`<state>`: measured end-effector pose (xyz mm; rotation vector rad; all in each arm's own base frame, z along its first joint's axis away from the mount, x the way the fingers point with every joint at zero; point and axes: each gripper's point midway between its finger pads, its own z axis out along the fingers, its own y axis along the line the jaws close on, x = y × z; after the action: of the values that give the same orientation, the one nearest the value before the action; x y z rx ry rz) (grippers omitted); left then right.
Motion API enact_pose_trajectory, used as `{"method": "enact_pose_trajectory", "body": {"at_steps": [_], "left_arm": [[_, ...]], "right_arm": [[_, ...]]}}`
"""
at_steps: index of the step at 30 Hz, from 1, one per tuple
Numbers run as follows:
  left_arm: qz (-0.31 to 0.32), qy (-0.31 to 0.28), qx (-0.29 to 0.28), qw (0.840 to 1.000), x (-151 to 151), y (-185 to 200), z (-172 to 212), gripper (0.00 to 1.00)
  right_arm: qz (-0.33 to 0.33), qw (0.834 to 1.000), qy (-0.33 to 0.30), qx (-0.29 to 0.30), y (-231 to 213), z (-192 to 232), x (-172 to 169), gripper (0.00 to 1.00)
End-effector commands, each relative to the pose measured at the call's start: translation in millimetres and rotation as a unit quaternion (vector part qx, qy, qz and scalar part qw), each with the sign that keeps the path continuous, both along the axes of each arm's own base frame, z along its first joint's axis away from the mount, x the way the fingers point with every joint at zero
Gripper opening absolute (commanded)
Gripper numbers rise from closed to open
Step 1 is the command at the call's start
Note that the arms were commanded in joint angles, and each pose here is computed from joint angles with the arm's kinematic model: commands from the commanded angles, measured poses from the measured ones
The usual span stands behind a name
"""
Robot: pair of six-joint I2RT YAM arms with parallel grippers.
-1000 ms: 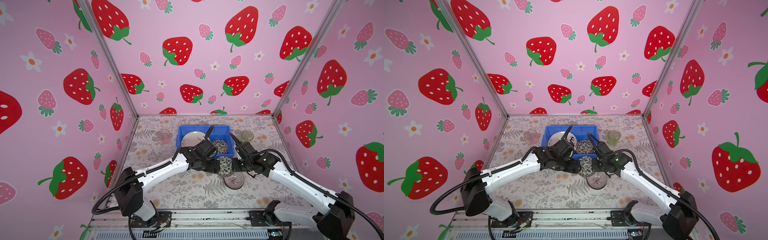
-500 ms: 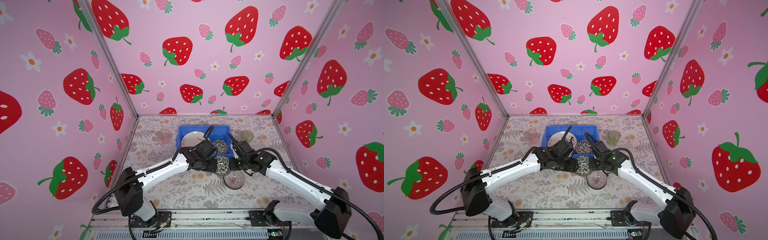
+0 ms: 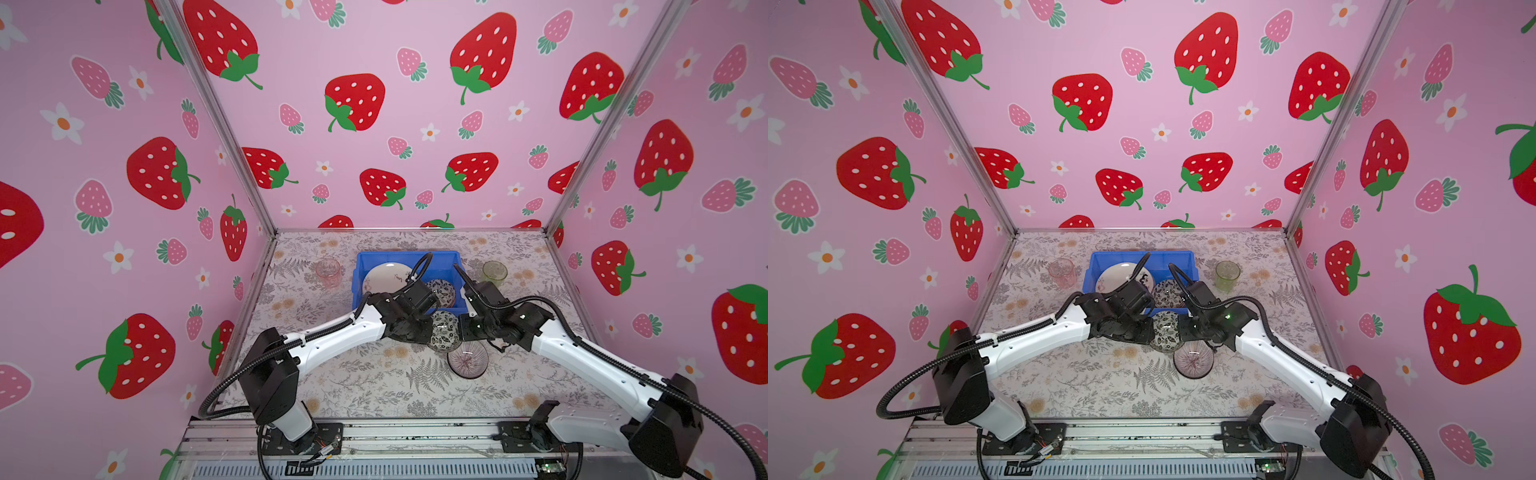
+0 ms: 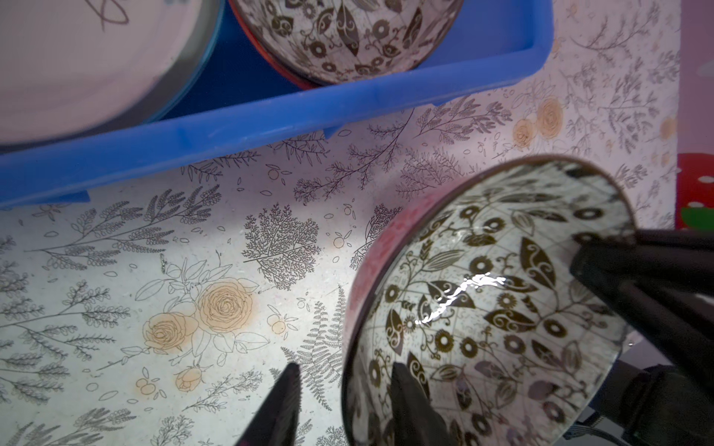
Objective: Place the mixed dishes into the plastic bin
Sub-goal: 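Lift the green leaf bowl off the stack with both grippers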
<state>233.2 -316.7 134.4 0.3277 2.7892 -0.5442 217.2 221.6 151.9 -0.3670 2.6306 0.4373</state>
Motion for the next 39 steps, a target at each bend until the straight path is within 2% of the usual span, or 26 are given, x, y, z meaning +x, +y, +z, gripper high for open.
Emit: {"method": "enact_pose_trajectory", "body": {"at_steps": [1,7,10,15,31,39], "left_arm": [[0.004,-0.011,-0.003,1.000,4,-3,13,0.34],[0.005,-0.007,-0.001,1.000,4,-4,10,0.17],[0.003,-0.004,-0.002,1.000,3,-5,9,0.12],[0.001,-0.002,-0.024,1.000,1,-10,10,0.01],[0.042,-0.036,-0.063,0.997,11,-10,26,0.00],[0.041,-0.037,-0.057,0.997,12,-8,21,0.00]], "right_arm": [[0.006,1.000,-0.023,0.014,5,15,4,0.00],[0.009,0.999,-0.025,0.018,8,19,5,0.00],[0.011,0.999,-0.028,0.022,9,21,6,0.00],[0.017,0.999,-0.028,0.027,13,21,7,0.02],[0.034,0.999,-0.010,0.034,27,16,8,0.05],[0.036,0.997,-0.019,0.066,38,27,12,0.08]]}}
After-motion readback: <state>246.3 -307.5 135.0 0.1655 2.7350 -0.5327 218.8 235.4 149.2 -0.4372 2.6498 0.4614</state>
